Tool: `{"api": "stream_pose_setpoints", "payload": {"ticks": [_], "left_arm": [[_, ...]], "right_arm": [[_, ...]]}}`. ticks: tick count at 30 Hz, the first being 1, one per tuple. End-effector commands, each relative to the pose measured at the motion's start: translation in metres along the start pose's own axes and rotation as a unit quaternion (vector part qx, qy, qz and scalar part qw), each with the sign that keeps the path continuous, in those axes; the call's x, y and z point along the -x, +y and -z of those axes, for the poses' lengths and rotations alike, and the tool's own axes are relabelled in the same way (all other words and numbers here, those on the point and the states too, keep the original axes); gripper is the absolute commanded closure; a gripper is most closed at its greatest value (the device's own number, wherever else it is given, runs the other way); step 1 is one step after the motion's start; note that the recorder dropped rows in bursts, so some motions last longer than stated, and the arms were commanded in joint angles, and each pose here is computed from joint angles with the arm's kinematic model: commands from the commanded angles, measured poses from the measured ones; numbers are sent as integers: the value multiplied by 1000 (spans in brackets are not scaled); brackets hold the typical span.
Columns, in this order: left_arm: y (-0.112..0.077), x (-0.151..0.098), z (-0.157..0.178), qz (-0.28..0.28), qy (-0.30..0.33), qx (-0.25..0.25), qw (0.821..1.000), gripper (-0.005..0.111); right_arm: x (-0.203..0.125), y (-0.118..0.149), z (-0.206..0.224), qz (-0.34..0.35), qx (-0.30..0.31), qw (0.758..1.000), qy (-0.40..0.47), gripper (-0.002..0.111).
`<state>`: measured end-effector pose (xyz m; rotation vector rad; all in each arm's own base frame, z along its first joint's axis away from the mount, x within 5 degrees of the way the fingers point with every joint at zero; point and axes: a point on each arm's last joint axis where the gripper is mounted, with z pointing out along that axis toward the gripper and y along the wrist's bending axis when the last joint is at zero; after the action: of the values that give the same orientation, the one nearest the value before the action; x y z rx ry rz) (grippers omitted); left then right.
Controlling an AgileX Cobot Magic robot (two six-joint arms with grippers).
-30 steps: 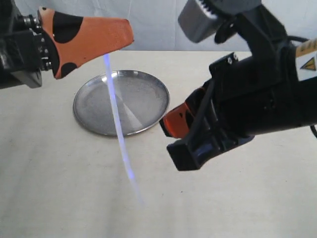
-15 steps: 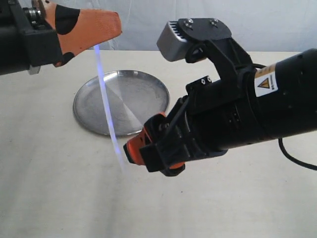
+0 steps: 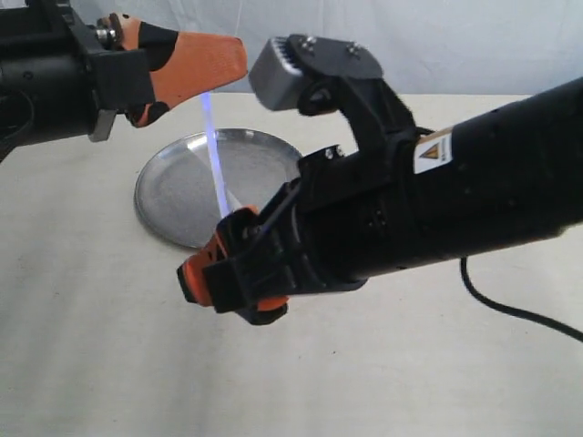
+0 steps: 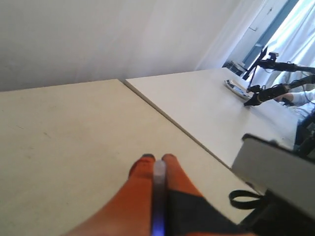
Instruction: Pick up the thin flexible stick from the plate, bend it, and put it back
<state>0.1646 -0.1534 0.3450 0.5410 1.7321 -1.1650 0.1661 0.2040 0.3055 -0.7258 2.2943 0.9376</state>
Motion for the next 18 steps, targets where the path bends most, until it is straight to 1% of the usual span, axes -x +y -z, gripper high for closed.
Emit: {"api": "stream_pose_setpoints", "payload": {"ticks": [1, 2, 4, 6, 8, 9, 11, 14, 16, 18], "left_arm": [[-4, 3, -3, 10, -15, -31, 999, 107], [-5, 3, -2, 8, -16, -32, 999, 107], [-5, 4, -2, 1, -18, -33, 999, 107], [-5, 4, -2, -3, -18, -32, 999, 107], [-3, 4, -2, -14, -18, -22, 999, 107], [-2, 3, -2, -22, -16, -16, 1000, 107], [1, 2, -3, -44, -7, 0, 999, 107], [7, -3, -5, -83, 18, 22, 996, 107], [9, -6, -6, -95, 30, 27, 995, 107], [11, -7, -9, -90, 34, 24, 995, 107]], "right_arm": [[-3, -8, -25, -4, -13, 1000, 22, 41], [-4, -10, -28, -5, -14, 999, 29, 44], [-6, -11, -30, -5, -15, 999, 38, 56], [-8, -10, -30, 6, -8, 999, 49, 80], [-7, -8, -26, 18, -2, 999, 46, 110], [-6, -5, -22, 22, 3, 999, 38, 107], [-2, 1, -10, 42, 14, 999, 13, 108], [6, 9, 11, 51, 16, 998, -44, 109], [11, 14, 25, 60, 17, 995, -78, 109], [17, 19, 38, 81, 15, 991, -102, 109]]}}
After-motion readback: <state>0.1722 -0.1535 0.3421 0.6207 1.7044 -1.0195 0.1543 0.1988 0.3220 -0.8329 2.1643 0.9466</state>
